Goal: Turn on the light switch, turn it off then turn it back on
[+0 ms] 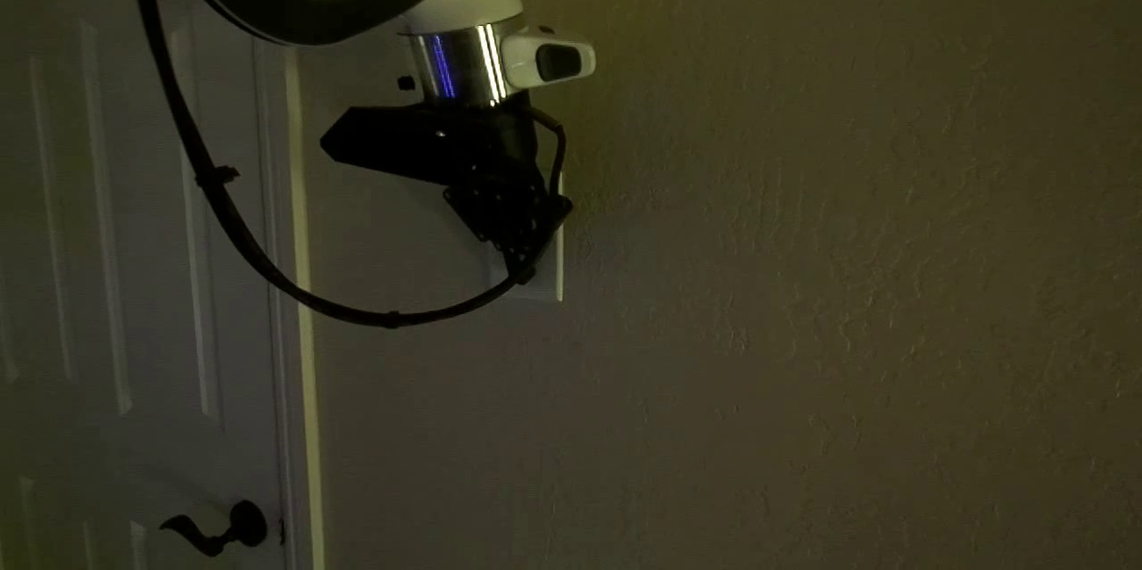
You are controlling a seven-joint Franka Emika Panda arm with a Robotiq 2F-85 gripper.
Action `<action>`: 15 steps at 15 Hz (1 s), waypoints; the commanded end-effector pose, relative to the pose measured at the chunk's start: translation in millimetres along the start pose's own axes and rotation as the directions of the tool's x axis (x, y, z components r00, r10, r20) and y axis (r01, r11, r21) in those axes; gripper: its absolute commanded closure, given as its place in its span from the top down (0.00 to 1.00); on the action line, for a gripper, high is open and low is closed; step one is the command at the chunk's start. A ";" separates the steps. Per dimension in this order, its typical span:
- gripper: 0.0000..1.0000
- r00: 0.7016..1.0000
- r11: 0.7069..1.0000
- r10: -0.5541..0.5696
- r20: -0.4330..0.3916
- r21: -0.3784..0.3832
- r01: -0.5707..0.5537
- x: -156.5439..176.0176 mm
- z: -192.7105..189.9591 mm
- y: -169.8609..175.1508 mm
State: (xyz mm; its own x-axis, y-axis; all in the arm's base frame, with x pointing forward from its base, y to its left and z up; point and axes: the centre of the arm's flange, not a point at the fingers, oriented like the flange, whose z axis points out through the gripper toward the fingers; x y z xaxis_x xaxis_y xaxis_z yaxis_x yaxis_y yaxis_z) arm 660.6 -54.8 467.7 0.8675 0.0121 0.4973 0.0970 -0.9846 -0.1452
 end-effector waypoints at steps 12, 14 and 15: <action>0.06 0.993 0.997 -0.071 -0.099 -0.012 0.070 5.7 -46.0 -5.1; 0.06 0.989 0.997 -0.072 -0.130 -0.023 0.070 8.2 -57.8 -5.2; 0.06 0.989 0.997 -0.072 -0.131 -0.024 0.069 7.8 -61.8 -6.8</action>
State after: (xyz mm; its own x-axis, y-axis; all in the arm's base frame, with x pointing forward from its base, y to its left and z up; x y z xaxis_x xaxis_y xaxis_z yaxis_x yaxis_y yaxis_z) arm 652.8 -59.6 503.6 0.8233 0.0570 0.5647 0.1355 -0.9859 -0.0980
